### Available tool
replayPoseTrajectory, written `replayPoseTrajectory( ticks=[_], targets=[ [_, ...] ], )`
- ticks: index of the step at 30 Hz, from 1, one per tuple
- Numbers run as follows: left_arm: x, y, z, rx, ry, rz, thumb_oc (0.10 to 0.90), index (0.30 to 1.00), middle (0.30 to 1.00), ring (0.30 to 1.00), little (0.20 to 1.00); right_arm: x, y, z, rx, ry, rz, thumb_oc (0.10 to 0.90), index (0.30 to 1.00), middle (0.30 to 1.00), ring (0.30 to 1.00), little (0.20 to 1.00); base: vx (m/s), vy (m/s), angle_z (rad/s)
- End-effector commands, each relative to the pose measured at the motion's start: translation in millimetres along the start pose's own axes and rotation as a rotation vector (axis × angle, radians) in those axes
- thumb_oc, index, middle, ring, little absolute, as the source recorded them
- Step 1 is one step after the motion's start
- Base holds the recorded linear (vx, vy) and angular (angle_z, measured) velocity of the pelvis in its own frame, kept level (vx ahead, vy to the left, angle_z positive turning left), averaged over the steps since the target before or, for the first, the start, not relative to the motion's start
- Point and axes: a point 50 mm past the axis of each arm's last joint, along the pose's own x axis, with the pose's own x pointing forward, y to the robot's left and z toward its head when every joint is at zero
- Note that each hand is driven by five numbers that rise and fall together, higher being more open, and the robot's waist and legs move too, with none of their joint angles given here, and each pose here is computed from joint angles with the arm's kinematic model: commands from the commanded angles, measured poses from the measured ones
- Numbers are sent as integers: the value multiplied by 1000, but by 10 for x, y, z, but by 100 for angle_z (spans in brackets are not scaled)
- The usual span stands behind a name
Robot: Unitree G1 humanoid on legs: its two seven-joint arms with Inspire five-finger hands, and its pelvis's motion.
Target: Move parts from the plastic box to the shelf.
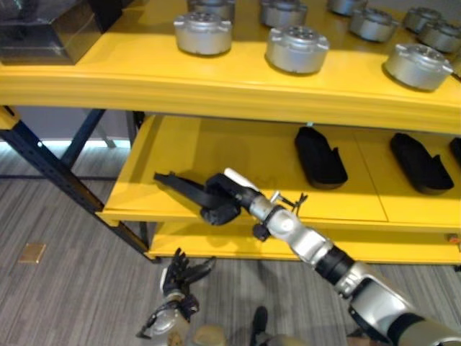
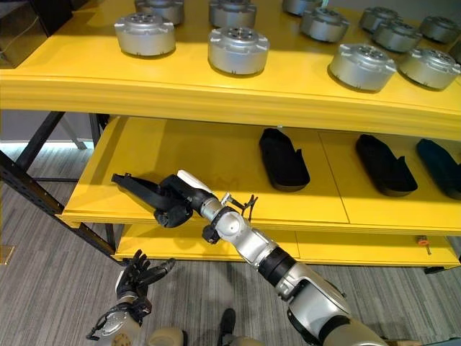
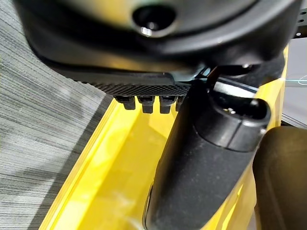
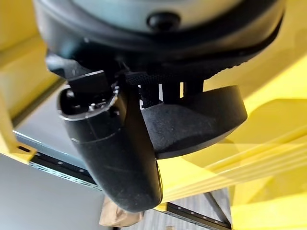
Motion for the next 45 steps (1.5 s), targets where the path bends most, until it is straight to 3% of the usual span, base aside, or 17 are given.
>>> replayPoseTrajectory(
  ticks=[1, 11, 25, 45],
  targets=[
    [51, -301, 321, 0, -165, -144, 900, 1000, 1000, 1000, 1000, 273, -404, 784, -69, -270, -128, 400, 300, 300, 300, 300, 0, 0, 0],
    [59, -410, 380, 18, -192, -179, 900, 1000, 1000, 1000, 1000, 317, -789, 631, -197, -146, -274, 400, 300, 300, 300, 300, 0, 0, 0],
    [68, -634, 524, 24, -252, -245, 900, 1000, 1000, 1000, 1000, 263, -1491, 1092, -322, -196, -519, 400, 300, 300, 300, 300, -39, 15, -2],
    [-1, -584, 551, -3, -282, -222, 900, 1000, 1000, 1000, 1000, 272, -1662, 1428, -238, -278, -641, 400, 300, 300, 300, 300, -6, 10, 0]
  ],
)
